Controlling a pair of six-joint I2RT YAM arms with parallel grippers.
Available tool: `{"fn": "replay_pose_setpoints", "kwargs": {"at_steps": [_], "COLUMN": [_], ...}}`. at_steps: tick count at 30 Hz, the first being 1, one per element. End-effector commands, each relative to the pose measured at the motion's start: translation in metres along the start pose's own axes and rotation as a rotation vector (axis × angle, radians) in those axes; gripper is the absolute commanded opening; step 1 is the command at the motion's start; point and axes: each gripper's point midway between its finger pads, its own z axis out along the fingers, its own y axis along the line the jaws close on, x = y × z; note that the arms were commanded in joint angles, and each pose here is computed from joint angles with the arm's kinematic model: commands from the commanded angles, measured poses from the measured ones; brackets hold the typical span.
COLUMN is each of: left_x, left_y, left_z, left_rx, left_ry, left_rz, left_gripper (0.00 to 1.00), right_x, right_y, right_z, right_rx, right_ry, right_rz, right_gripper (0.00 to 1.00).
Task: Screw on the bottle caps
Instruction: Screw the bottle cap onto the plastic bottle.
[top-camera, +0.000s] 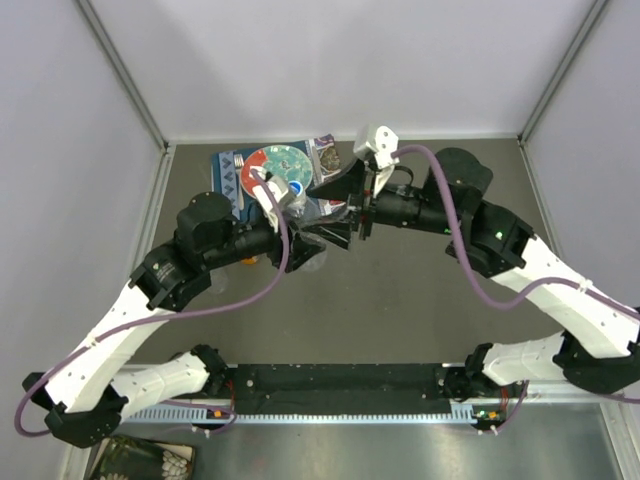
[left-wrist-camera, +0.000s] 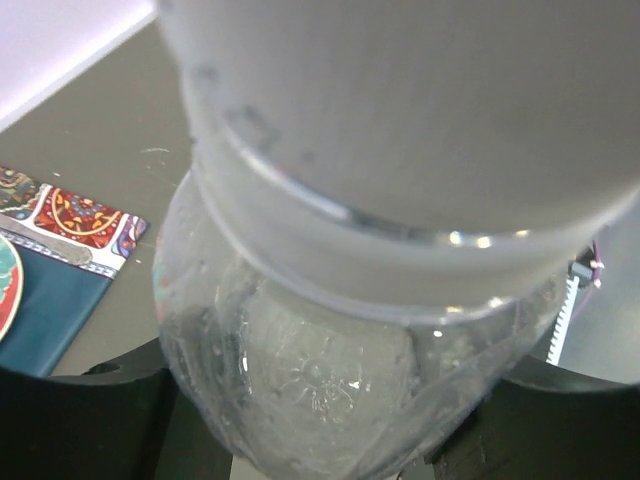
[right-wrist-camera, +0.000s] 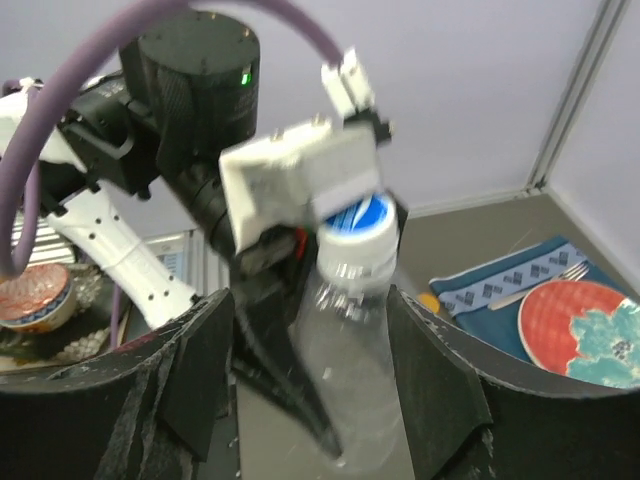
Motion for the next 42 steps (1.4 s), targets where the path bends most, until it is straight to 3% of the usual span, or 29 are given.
{"fn": "replay_pose_setpoints", "kwargs": {"at_steps": [1, 9, 16, 26, 36, 42], "left_x": [-0.052, -0.058, -0.050, -0.037, -0.029, -0.026], "left_y": [0.002, -0.004, -0.013, -0.019, -0.021, -0.022], "left_z": [-0.013, -0.015, -0.015, -0.015, -0.013, -0.012], "left_rx": [-0.015, 0.021, 0.074, 0.116, 0.133, 0.139], "left_ry": [-0.191, -0.203, -0.182, -0.157, -0.137, -0.129], "left_rz": [0.043, 0.033, 0.032, 0.017, 0.007, 0.002], "left_gripper": [0.00, 0.00, 0.00, 0.00, 0.00, 0.00], "right_x": [0.018, 0.034, 0.002, -0.039, -0.029, -0.021], "right_y": [0.010, 0.005, -0.015, -0.020, 0.005, 0.007], "right_z": [-0.028, -0.014, -0.015, -0.007, 0.016, 0.021], "right_rx": [-0.038, -0.065, 0.008, -0.002, -0.211, -0.246], "right_ry": [0.087, 0.123, 0.033, -0.095, -0.078, -0.060], "right_rz": [0.074, 0.105, 0.006, -0.071, -0.020, -0.006], "right_gripper": [0.65, 0.73, 0.72, 0.67, 0.57, 0.49]}}
